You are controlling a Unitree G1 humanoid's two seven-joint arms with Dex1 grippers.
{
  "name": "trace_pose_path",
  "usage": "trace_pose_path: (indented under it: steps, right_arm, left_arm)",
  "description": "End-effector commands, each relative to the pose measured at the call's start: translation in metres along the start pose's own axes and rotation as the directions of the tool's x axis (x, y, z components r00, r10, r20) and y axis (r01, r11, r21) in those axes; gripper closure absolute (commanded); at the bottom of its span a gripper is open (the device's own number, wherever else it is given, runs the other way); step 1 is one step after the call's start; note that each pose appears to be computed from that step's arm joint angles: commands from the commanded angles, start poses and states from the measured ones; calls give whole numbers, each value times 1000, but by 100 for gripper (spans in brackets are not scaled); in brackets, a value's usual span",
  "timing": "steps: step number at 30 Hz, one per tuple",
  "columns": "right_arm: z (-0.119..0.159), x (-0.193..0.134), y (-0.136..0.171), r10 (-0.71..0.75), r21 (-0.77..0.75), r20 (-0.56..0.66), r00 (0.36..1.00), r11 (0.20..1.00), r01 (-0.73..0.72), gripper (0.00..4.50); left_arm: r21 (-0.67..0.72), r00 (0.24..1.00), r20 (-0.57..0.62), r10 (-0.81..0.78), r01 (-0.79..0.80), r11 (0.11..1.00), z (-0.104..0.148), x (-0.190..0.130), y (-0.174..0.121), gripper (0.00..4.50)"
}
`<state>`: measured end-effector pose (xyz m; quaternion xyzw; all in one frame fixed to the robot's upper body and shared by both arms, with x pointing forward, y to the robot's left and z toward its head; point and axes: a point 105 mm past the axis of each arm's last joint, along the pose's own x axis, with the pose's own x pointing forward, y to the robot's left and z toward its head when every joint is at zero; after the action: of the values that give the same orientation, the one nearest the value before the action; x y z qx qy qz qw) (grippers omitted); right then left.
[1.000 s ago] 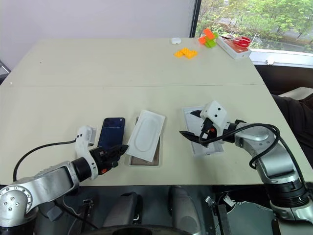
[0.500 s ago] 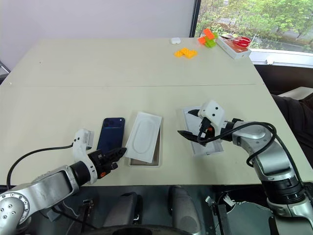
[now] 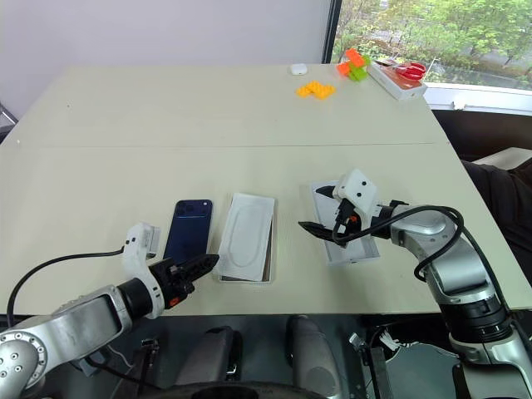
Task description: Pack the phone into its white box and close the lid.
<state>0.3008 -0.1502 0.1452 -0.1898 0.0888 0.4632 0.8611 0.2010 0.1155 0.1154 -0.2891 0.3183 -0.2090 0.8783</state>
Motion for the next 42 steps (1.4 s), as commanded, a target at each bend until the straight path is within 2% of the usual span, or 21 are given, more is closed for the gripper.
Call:
trace_pose_path:
  steps: [1, 2, 6, 9, 10, 14, 16, 18, 19, 27, 35, 42]
  right_arm:
    - [12, 0, -3, -2, -43, 37, 999, 999, 4, 0]
    - [13, 1, -3, -2, -44, 40, 999, 999, 4, 0]
    - [20, 5, -2, 1, -29, 56, 998, 1000, 0, 0]
    - [29, 9, 3, 23, -6, 75, 997, 1000, -22, 0]
    - [33, 14, 12, 63, -7, 75, 995, 998, -63, 0]
    - [39, 24, 33, 156, -6, 52, 986, 988, -155, 192]
    - [42, 41, 49, 186, -34, 23, 982, 982, -185, 294]
    - [45, 59, 55, 166, -49, -5, 986, 985, -166, 398]
    - [46, 66, 55, 146, -46, -13, 989, 988, -147, 446]
    - [43, 87, 64, 127, -86, -140, 982, 986, -140, 446]
    - [23, 103, 56, 77, -37, -278, 957, 995, -91, 446]
    - [15, 107, 66, 148, -10, -323, 935, 987, -160, 446]
  left_arm:
    - [13, 996, -12, -93, 93, 996, -3, -10, -17, 55]
    - [11, 993, -12, -116, 116, 993, -2, -14, -19, 7]
    - [8, 983, 16, -181, 181, 983, 8, -26, -20, 7]
    - [79, 971, 97, -218, 211, 974, 25, -37, -18, 7]
    - [162, 969, 147, -197, 173, 972, 37, -40, -11, 7]
    - [421, 944, 284, -169, 36, 906, 63, -51, -1, 2]
    - [622, 957, 241, -160, -26, 783, 60, -48, 7, 2]
    - [734, 972, 145, -183, 18, 679, 48, -47, 14, 2]
    - [754, 974, 120, -190, 35, 656, 45, -48, 17, 2]
    - [780, 972, 100, -212, 56, 624, 50, -61, 43, 2]
    - [758, 964, 64, -259, 122, 641, 45, -66, 44, 2]
    - [760, 955, 44, -294, 159, 631, 40, -66, 40, 2]
